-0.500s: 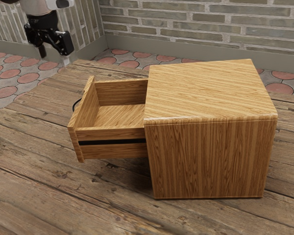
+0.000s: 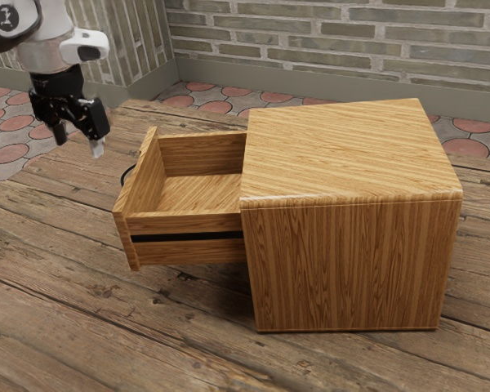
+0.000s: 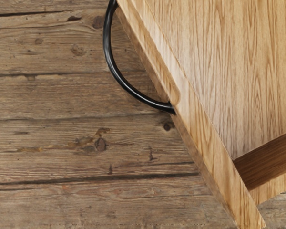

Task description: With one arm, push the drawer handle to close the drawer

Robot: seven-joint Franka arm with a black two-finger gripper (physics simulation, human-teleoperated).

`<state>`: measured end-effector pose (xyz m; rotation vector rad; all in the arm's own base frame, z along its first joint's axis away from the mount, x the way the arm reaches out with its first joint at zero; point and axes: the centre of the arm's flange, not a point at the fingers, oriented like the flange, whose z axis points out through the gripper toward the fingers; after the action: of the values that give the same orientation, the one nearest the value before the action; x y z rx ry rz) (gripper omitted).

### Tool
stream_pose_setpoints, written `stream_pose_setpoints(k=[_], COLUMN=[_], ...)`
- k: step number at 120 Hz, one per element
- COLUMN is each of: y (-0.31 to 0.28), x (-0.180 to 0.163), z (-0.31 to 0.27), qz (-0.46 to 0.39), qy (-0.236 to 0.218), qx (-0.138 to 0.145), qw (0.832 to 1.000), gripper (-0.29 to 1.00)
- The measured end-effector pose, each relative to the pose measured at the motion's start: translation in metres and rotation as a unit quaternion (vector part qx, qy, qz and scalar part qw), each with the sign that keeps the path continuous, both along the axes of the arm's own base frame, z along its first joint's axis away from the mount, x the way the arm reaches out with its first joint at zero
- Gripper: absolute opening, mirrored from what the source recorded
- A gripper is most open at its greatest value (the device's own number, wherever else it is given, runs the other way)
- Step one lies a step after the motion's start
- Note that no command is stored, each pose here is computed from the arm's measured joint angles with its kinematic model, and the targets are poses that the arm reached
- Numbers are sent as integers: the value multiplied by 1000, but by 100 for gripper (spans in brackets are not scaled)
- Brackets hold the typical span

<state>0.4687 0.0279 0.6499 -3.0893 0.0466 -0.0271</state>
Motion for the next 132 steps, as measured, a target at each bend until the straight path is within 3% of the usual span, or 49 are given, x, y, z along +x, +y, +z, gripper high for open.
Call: stream_pose_setpoints(k=[13,32,49,66,83,103,125,132], y=[19,48,100,99,105,104,94,88], x=[-14,-37,-23,-13,-10,4,18,20], z=[-52,-63,-96,-118,-118,-120,-121,-119], qz=[18,36,54,18,-67,-218,-346,-376], qy=[27,7,14,18,22,14,-4,-13], qx=[-12,-11,2,-4,38,75,87,80], qw=[999,999,998,1000,997,973,934,923], gripper=[68,68,68,68,68,68,68,57])
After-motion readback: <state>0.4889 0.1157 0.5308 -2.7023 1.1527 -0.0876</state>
